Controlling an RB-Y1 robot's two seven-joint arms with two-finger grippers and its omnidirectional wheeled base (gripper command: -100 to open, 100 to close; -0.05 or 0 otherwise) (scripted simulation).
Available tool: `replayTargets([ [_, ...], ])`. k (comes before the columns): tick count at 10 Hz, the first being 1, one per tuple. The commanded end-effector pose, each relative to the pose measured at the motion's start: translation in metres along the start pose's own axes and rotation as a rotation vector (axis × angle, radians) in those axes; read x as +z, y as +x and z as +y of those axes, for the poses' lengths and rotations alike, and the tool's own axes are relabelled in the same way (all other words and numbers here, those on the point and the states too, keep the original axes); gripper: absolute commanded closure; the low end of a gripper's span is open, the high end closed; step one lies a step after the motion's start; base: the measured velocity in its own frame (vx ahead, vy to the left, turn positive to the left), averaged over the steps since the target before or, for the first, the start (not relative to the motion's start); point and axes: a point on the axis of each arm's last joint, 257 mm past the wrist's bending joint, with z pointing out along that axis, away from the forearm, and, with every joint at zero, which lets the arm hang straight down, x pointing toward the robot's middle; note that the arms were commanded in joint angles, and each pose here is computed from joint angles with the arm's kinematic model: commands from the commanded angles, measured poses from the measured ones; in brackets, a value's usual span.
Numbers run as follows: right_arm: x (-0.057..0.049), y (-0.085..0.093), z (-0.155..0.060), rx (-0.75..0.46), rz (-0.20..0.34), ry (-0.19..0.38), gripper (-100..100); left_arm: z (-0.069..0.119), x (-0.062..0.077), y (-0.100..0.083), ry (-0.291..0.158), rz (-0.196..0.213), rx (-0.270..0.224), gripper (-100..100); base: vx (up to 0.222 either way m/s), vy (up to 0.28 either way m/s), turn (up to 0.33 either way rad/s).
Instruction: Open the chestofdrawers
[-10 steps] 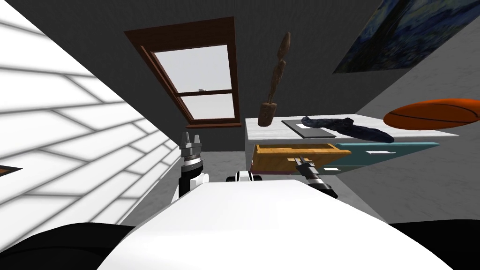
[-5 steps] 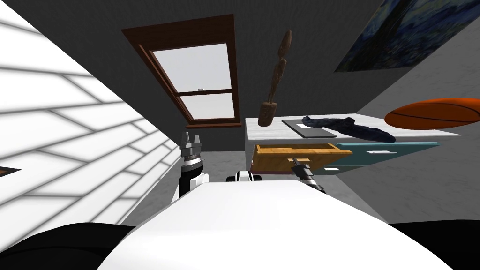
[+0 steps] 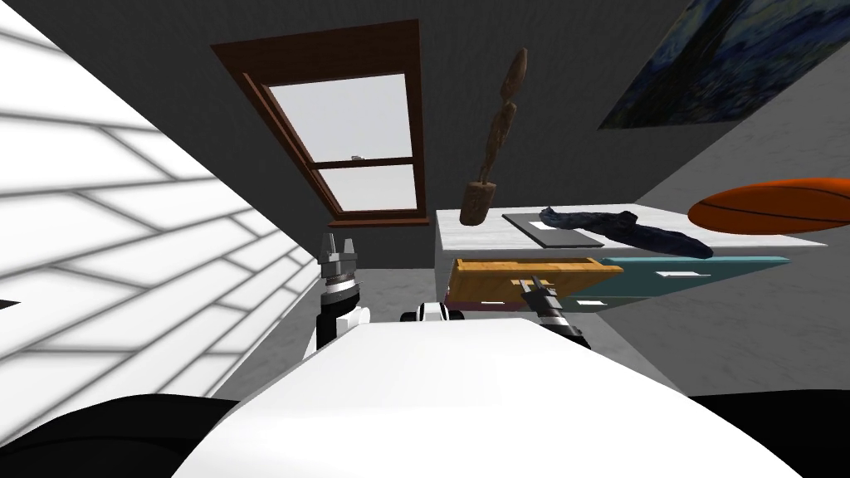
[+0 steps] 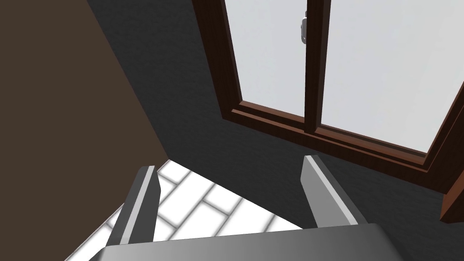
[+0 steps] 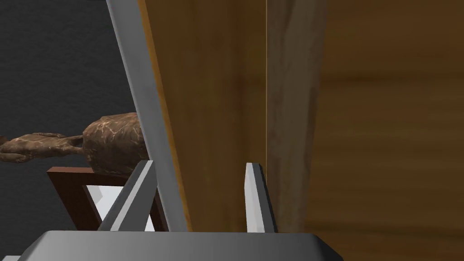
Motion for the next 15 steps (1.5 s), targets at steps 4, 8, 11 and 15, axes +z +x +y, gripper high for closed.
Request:
replayTargets([
  [4, 0.003, 0.009, -0.001, -0.046, -0.033, -0.027, -100, 0.0, 0.0, 0.0, 0.0, 0.0, 0.0, 0, -0.006, 0.0, 0.002],
  [8, 0.003, 0.018, 0.001, -0.053, -0.049, -0.068, -100, 0.0, 0.0, 0.0, 0.0, 0.0, 0.0, 0, -0.005, 0.011, 0.019],
  [11, -0.002, 0.02, 0.011, -0.017, -0.039, -0.1, -100, 0.0, 0.0, 0.0, 0.0, 0.0, 0.0, 0, -0.026, 0.032, 0.032],
  [15, -0.01, 0.013, 0.027, 0.047, -0.01, -0.114, -100, 0.0, 0.0, 0.0, 0.0, 0.0, 0.0, 0, -0.008, 0.018, 0.015],
])
